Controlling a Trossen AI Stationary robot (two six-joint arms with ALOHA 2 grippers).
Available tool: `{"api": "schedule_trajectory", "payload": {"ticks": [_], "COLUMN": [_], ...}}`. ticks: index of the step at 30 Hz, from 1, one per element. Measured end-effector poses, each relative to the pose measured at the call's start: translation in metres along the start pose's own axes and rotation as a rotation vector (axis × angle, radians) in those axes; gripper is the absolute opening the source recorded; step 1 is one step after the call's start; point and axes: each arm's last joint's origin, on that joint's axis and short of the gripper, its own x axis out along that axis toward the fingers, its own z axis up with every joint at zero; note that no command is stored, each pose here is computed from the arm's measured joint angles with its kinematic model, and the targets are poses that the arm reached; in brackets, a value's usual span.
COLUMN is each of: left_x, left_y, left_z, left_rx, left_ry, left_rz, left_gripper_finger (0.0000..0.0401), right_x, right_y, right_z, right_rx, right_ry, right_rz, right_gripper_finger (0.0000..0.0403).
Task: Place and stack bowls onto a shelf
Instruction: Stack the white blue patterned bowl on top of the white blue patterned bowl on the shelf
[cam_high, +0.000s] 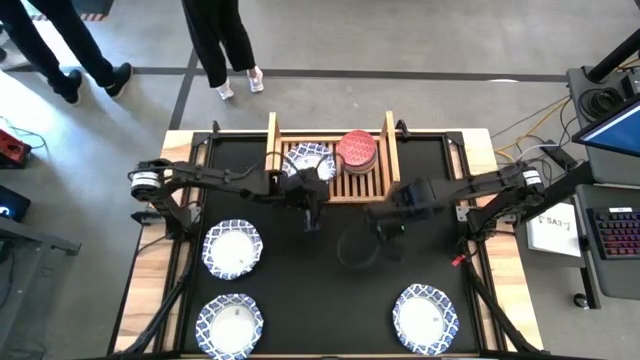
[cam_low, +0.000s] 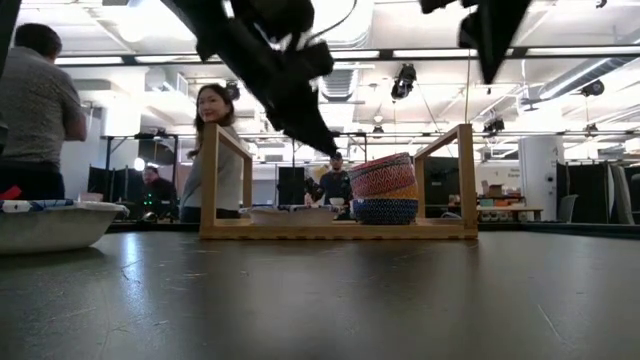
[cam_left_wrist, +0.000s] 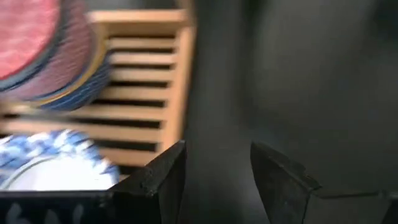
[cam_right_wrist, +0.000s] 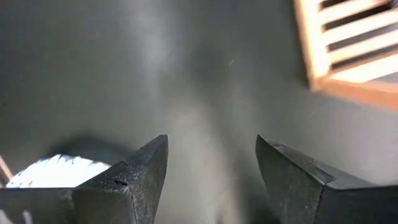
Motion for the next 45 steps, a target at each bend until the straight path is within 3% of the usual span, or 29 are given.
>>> {"api": "schedule_trajectory", "payload": {"ticks": [8,16,21,28,45], "left_x": [-0.021,-0.053,-0.073,-0.088,-0.089], "left_y": [-0.046,-0.079,-0.093,-0.104,-0.106], "left_z": [0.009,0.017,0.023,0.025,0.025], "left_rx": [0.077,0.071,0.069,0.069,0.046], "left_ry": [-0.063,-0.146,-0.224,-0.277,-0.28], "left_rz": [-0.105,-0.191,-0.212,-0.196,-0.145], "left_gripper_finger": [0.0162,0.0162,0.0162,0.0162,0.0162], "right_x": [0.022,0.048,0.074,0.105,0.143], "right_y": [0.048,0.085,0.084,0.083,0.077], "right_z": [-0.039,-0.07,-0.081,-0.093,-0.109], "right_rx": [-0.029,-0.138,-0.125,-0.13,-0.199], "right_ry": [0.098,0.077,0.105,0.192,0.179], "right_rz": [0.024,0.076,0.063,0.158,0.218], "right_gripper_finger": [0.0231,0.0231,0.0231,0.0231,0.0214]}}
